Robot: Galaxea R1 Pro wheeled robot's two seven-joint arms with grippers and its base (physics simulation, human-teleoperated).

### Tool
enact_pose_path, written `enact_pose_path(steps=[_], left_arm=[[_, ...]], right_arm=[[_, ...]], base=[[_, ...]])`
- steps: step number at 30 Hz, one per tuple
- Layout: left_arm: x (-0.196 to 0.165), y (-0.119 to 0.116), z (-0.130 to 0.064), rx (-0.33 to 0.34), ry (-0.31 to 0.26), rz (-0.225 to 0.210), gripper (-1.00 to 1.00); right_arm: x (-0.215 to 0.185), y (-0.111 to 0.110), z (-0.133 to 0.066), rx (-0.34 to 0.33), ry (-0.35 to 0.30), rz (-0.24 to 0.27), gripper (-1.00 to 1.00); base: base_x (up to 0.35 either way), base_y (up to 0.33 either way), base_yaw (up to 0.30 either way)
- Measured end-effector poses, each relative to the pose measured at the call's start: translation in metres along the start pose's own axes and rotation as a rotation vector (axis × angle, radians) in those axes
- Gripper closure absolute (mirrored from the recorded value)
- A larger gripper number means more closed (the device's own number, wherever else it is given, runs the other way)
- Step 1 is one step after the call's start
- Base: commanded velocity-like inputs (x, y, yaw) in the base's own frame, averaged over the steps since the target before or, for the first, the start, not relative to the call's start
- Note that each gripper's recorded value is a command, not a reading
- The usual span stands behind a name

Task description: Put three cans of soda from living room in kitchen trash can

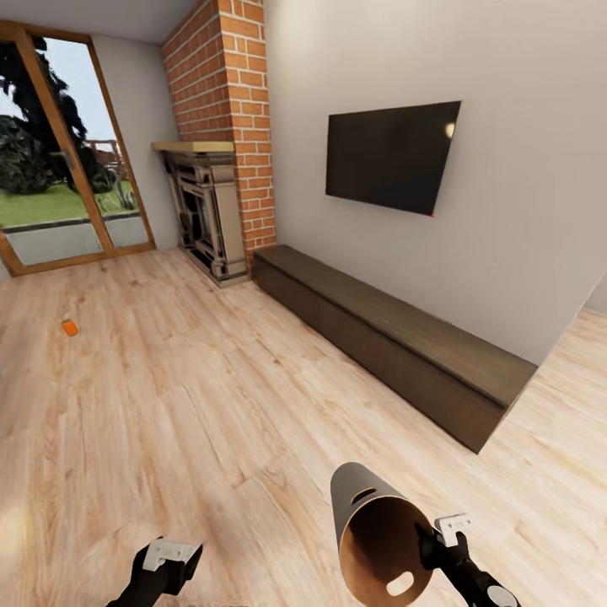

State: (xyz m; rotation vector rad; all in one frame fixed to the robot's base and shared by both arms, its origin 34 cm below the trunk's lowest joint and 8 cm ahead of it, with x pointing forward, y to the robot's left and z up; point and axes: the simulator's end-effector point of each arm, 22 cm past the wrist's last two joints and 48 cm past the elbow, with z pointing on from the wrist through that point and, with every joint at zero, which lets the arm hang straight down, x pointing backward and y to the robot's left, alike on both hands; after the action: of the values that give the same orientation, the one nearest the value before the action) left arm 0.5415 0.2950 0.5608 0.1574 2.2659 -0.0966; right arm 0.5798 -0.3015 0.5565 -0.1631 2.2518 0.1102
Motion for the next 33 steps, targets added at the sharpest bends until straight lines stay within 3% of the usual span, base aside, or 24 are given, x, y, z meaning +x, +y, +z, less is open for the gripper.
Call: enact_pose_path(steps=[33], left_arm=[[0.013,-0.001,0.001,-0.001,0.028,-0.003,-1.00]], right_arm=[[0.020,0.008,0.001,-0.020,0.042,-0.007,1.00]], base=[[0.000,0.000,0.215]])
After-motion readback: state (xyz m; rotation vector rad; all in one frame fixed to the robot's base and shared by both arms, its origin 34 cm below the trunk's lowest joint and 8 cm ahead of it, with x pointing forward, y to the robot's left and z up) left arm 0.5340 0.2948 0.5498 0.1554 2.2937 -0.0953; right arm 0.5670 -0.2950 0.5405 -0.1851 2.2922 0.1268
